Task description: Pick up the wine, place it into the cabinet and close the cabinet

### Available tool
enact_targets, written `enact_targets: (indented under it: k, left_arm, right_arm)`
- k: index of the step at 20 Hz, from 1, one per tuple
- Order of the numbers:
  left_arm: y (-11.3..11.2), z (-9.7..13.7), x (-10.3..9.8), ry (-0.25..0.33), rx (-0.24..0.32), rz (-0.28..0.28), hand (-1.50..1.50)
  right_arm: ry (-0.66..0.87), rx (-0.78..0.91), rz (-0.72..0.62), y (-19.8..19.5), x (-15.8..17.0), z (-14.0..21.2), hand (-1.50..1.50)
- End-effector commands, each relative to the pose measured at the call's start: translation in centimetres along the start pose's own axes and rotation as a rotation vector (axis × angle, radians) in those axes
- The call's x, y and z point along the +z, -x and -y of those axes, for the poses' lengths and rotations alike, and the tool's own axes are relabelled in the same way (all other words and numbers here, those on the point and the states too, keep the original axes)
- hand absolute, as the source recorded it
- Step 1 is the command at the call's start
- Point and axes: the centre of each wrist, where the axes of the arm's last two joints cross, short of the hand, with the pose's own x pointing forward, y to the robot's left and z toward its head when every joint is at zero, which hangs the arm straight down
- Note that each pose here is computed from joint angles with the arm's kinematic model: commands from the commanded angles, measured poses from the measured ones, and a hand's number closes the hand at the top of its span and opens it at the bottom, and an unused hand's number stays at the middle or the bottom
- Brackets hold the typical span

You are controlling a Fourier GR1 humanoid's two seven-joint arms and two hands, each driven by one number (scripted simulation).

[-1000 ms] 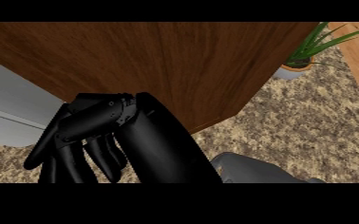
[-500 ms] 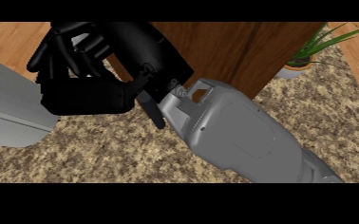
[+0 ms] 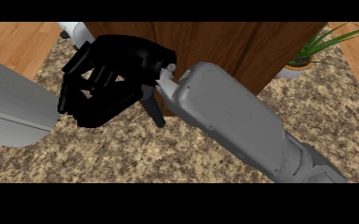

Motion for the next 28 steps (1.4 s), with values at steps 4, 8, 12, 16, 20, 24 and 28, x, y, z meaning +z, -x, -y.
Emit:
enact_targets:
  k: [4, 8, 12, 16, 20, 24, 28]
  left_arm:
    - [-0.1, -1.1, 1.1, 0.038, 0.052, 0.041, -1.50]
    - [-0.5, -2.2, 1.0, 0.011, 0.023, 0.065, -1.50]
    - [-1.5, -1.8, 0.3, 0.013, 0.015, 0.047, -1.50]
    - [0.6, -0.7, 1.5, 0.007, 0.047, 0.032, -1.50]
    - [-0.1, -1.9, 0.2, -0.019, 0.009, 0.044, -1.50]
    - [-1.1, -1.9, -0.1, 0.007, 0.009, 0.053, -1.50]
    - [-1.3, -1.5, -0.2, 0.027, -0.015, 0.027, -1.50]
  right_arm:
    - [-0.104, -0.121, -0.066, 2.3, -1.6, 3.2, 1.50]
    - [-0.128, -0.173, -0.009, 4.2, -1.5, 4.7, 1.50]
    - [-0.147, -0.215, 0.028, 3.8, -1.2, 6.6, 1.50]
    - [-0.096, -0.260, 0.033, 5.4, -0.6, 7.7, 1.50]
    - [-0.033, -0.243, 0.054, 5.5, 0.3, 8.9, 1.50]
    - [0.104, -0.219, 0.079, 4.9, 2.6, 11.5, 1.50]
    - [0.252, -0.195, 0.143, 4.2, 4.0, 12.5, 1.50]
